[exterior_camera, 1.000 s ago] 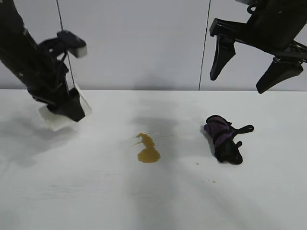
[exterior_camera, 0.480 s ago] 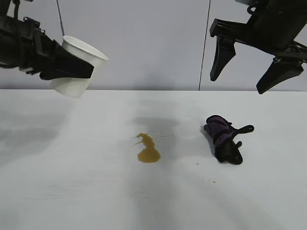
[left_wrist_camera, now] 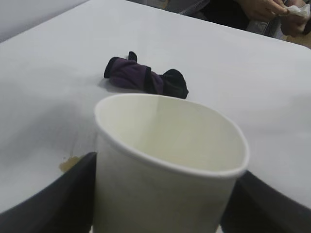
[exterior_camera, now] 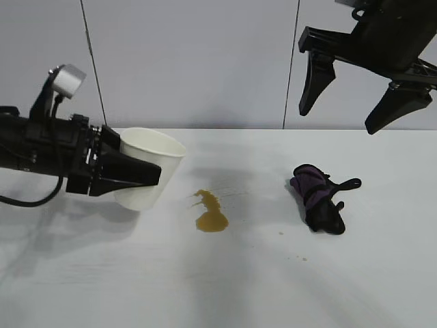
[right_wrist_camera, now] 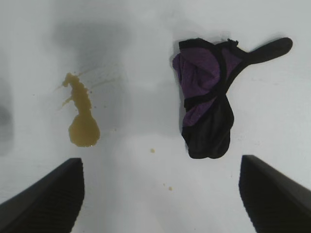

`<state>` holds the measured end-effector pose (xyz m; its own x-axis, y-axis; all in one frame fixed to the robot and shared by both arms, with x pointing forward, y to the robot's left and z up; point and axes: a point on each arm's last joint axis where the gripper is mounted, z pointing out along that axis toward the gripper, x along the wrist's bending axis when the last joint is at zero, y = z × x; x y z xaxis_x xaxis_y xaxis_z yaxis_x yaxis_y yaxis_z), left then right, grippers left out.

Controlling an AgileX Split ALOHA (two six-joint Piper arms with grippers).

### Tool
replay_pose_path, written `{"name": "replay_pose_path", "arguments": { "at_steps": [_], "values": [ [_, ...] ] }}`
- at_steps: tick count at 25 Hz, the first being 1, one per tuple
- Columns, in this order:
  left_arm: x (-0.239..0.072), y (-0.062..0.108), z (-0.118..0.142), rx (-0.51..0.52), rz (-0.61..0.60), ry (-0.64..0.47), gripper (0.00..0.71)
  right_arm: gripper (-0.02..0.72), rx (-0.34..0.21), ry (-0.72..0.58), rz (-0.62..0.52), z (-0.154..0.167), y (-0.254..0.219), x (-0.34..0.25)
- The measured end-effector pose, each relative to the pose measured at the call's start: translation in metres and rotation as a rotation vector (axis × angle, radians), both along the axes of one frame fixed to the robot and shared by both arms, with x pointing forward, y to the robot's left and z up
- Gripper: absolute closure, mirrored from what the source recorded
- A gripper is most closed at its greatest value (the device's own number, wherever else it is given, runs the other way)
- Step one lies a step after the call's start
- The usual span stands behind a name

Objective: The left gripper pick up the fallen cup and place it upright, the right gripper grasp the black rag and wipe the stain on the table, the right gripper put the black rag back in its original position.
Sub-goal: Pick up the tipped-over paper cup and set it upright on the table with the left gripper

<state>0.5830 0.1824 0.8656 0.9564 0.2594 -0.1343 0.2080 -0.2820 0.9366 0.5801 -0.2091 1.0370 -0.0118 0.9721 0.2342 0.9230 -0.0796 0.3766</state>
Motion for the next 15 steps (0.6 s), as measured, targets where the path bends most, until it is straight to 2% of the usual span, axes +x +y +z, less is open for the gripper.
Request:
{"name": "replay_pose_path", "arguments": {
  "at_steps": [5,11,15],
  "values": [
    [0.002,0.001,-0.021,0.010,-0.002,0.029,0.253,0.102,-0.001,-0.001,0.002,0.000,0.000,0.000],
    [0.002,0.003,-0.022,0.014,-0.006,0.007,0.253,0.102,-0.001,-0.001,0.003,0.000,0.000,0.000],
    [0.005,0.012,-0.022,0.011,0.024,0.017,0.253,0.102,-0.004,0.014,0.006,-0.001,0.000,-0.001]
  ]
}}
